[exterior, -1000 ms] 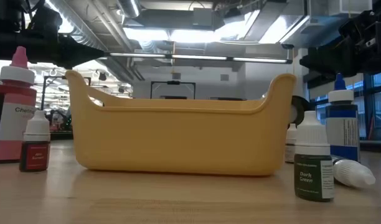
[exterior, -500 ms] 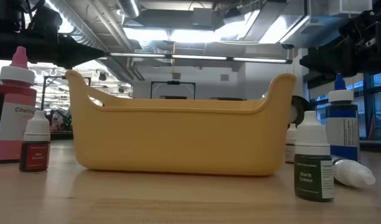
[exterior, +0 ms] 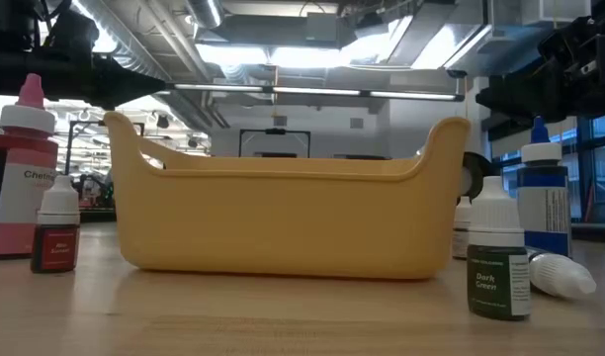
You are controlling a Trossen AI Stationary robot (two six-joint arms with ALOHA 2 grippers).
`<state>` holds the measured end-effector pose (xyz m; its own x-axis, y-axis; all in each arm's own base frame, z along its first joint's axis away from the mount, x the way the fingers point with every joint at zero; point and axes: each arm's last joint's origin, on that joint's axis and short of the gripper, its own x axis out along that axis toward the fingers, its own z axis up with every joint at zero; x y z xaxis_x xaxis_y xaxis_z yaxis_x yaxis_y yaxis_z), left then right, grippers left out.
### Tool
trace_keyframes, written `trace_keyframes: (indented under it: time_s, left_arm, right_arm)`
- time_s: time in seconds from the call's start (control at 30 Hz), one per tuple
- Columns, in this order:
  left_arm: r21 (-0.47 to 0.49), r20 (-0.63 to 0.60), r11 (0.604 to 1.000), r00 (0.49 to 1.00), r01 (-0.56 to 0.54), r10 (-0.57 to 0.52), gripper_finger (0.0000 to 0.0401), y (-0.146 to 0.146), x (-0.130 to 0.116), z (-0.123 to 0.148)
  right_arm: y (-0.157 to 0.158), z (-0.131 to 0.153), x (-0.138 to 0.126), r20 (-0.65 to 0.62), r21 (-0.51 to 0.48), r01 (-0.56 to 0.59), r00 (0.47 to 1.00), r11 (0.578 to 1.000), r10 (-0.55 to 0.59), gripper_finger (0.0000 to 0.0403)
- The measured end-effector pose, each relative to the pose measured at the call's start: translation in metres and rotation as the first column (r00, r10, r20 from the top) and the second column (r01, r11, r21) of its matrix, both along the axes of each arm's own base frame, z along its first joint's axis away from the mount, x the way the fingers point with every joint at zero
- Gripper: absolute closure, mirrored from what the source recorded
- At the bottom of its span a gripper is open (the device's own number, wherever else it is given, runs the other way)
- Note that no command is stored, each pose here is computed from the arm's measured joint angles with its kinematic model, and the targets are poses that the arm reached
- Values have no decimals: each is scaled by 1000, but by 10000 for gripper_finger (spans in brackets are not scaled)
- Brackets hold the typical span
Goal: Pick & Place food coloring
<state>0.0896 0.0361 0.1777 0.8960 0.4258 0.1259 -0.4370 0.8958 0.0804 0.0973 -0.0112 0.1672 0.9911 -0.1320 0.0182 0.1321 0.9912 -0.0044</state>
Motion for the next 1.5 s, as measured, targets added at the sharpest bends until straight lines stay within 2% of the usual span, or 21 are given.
trace_keyframes:
  time_s: [0.7, 0.87, 1.37, 1.5]
  left_arm:
    - [0, 0, 1000, 1000, 0, 0, 390, 0, 0, 0]
    - [0, 0, 1000, 1000, 0, 0, 393, 0, 0, 0]
    - [1, 1, 1000, 1000, 0, 0, 391, 0, 0, 0]
    - [-12, 35, 1000, 999, 2, -1, 387, 0, 0, 3]
  right_arm:
    - [0, 0, 0, 3, 1, 0, 1000, 1000, 0, 337]
    - [0, 0, 0, 10, 49, -2, 1000, 999, 1, 337]
    - [-2, 1, 0, 23, 81, 57, 998, 995, -59, 337]
    - [-2, 1, 0, 23, 82, 58, 998, 995, -60, 337]
